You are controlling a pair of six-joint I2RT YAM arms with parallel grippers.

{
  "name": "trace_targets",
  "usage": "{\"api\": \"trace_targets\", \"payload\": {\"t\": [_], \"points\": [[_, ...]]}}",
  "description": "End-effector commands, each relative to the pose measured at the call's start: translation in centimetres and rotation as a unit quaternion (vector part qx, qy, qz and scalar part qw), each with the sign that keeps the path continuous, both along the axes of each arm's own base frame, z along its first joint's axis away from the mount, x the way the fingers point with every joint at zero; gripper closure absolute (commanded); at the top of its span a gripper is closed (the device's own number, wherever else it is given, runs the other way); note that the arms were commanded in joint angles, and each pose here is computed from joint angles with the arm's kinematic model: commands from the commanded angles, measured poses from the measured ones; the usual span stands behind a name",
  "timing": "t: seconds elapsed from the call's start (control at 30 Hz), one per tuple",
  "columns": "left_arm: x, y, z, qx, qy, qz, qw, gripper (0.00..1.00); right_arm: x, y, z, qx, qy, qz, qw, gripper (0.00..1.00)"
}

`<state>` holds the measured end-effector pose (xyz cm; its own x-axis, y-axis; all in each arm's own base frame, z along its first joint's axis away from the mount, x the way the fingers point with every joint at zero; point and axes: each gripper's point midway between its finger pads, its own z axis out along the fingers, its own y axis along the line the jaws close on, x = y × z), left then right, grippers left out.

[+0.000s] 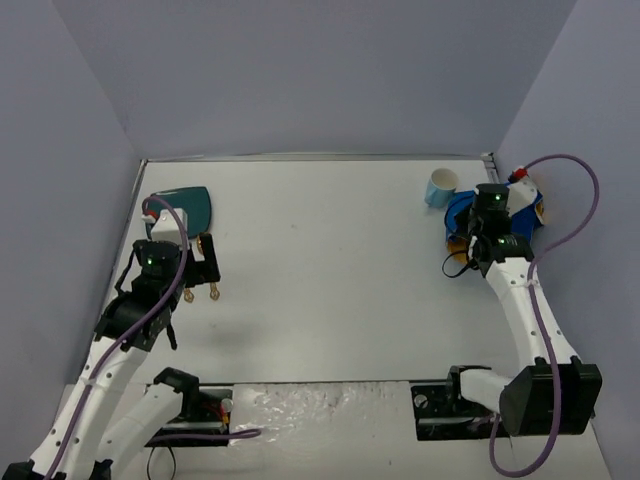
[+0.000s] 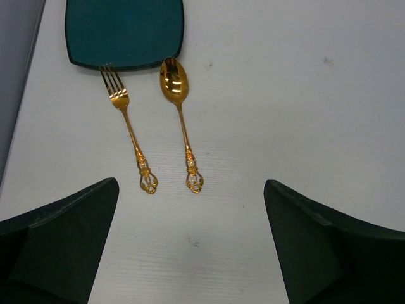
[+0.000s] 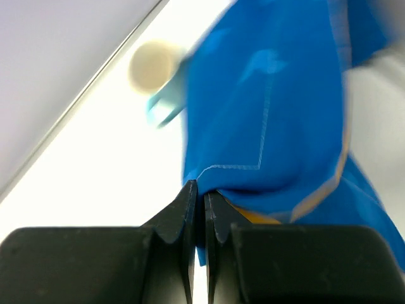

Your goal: Set the dinner table for one person

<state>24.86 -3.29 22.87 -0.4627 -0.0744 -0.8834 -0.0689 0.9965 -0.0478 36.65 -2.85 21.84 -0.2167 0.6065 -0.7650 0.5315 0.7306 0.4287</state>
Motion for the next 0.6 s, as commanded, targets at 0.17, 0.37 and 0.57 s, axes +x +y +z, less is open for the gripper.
{"api": "trace_targets", "payload": {"t": [0.17,0.37,0.57], "points": [[1.5,-3.0,4.9,-0.06,-0.035,-0.045,0.997,0.03,-2.0,21.8,3.9,0.014,-0.021,0.303,0.953,1.0],[0.7,-2.5,5.5,-0.057,-0.032,-0.04,0.997,0.03,-6.5,34.0,0.7,-0.021,0.02,0.435,0.9,1.0],[0.0,-2.1,4.8,-0.052,-0.024,-0.033,0.998,0.03,-10.8,43.8,-3.8,-0.057,0.064,0.564,0.821,0.56]]}}
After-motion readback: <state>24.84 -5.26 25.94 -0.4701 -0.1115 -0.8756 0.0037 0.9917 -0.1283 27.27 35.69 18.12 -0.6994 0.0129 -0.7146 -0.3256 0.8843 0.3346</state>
